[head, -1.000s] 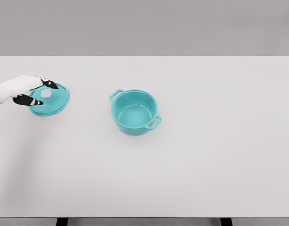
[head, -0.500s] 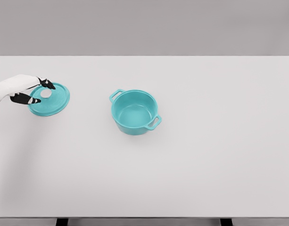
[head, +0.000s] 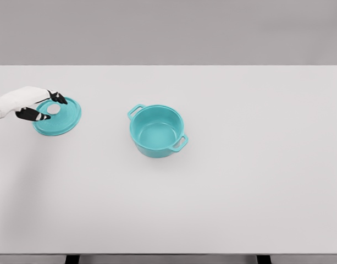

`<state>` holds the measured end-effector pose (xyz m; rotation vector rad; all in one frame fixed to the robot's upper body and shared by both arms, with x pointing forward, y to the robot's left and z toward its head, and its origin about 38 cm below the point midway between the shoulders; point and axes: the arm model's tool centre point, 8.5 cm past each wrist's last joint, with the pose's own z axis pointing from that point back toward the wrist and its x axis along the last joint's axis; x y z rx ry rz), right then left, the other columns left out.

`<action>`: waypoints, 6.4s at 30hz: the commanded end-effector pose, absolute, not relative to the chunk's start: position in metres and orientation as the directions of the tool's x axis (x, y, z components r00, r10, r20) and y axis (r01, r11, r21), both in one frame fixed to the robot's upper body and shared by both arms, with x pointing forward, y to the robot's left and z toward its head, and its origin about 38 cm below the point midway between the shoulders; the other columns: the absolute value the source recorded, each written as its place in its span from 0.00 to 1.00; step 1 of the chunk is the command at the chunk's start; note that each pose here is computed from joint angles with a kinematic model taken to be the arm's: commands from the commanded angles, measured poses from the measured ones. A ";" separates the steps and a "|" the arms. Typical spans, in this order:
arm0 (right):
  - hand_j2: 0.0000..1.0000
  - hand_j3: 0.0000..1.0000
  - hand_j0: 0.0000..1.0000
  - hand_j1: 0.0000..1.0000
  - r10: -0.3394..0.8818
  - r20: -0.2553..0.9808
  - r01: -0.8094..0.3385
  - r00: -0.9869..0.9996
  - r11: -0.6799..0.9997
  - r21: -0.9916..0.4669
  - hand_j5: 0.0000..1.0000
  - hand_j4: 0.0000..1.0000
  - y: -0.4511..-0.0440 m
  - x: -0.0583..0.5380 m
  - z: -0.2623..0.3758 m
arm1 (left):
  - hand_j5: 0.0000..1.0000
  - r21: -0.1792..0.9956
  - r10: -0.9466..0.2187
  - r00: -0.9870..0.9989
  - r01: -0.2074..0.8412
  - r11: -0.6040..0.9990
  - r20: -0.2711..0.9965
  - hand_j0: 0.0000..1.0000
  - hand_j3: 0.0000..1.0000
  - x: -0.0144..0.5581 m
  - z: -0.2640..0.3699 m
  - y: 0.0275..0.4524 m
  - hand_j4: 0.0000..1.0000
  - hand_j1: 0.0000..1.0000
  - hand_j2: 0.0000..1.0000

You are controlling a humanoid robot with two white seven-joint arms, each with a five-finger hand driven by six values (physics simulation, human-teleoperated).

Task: Cover the pot with left arm

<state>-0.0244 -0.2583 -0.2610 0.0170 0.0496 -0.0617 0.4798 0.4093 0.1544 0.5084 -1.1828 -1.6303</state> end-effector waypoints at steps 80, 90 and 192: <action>1.00 1.00 1.00 1.00 -0.061 -0.050 0.062 0.997 0.998 0.016 1.00 1.00 -0.258 -0.024 -0.261 | 0.40 0.968 -0.674 -0.719 0.251 -0.026 0.168 0.40 0.40 0.463 0.232 0.299 0.40 0.40 0.40; 1.00 1.00 1.00 1.00 -0.061 -0.048 0.062 0.997 0.998 0.016 1.00 1.00 -0.258 -0.023 -0.261 | 0.40 0.968 -0.595 -0.781 0.248 -0.018 0.189 0.40 0.40 0.450 0.232 0.270 0.40 0.40 0.40; 1.00 1.00 1.00 1.00 -0.061 -0.050 0.062 0.997 0.998 0.016 1.00 1.00 -0.258 -0.024 -0.261 | 0.85 0.941 -0.477 -0.830 0.339 -0.021 0.288 0.85 0.85 0.442 0.176 0.177 0.85 0.85 0.85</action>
